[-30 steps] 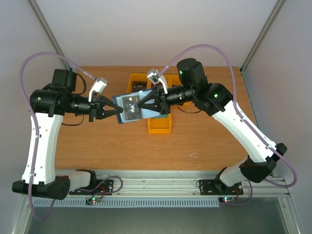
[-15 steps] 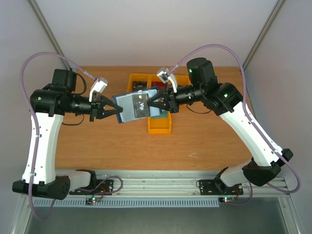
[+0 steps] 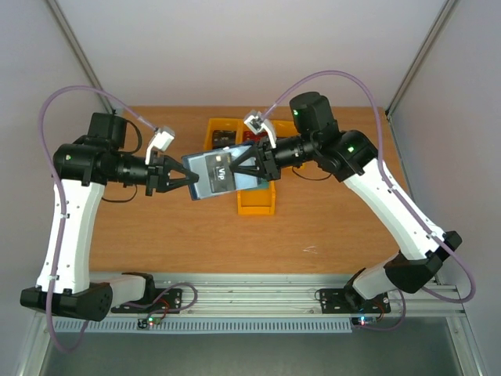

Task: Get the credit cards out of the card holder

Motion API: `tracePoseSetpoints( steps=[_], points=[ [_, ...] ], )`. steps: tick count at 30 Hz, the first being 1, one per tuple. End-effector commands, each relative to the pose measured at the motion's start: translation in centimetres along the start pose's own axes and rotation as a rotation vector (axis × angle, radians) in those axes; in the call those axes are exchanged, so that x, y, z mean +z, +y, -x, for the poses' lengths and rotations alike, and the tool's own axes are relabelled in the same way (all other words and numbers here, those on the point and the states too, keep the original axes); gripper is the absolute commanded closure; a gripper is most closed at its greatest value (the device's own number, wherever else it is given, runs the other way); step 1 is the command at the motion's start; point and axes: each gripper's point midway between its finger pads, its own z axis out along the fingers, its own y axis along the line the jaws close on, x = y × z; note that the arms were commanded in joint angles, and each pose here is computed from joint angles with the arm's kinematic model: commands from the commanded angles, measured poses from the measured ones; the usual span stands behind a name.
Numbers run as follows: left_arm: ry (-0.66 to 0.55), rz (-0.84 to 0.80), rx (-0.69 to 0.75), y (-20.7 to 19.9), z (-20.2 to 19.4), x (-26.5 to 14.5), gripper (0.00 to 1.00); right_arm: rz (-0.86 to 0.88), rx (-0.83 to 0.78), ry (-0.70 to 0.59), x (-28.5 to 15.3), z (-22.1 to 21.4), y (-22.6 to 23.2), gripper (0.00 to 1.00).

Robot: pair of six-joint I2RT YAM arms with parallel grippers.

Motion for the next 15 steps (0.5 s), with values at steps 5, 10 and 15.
tracePoseSetpoints(
  steps=[5, 10, 15],
  points=[
    [-0.025, -0.067, -0.001, -1.0, 0.2, 0.4, 0.98, 0.051, 0.01, -0.008, 2.2, 1.1, 0.0, 0.99],
    [-0.028, -0.091, -0.012, -1.0, 0.1, 0.5, 0.92, 0.063, 0.02, -0.002, 2.8, 1.1, -0.4, 0.99],
    [-0.029, -0.101, -0.005, -1.2, 0.1, 0.5, 0.77, 0.065, 0.02, -0.004, 2.8, 1.1, -0.4, 0.99]
  ],
)
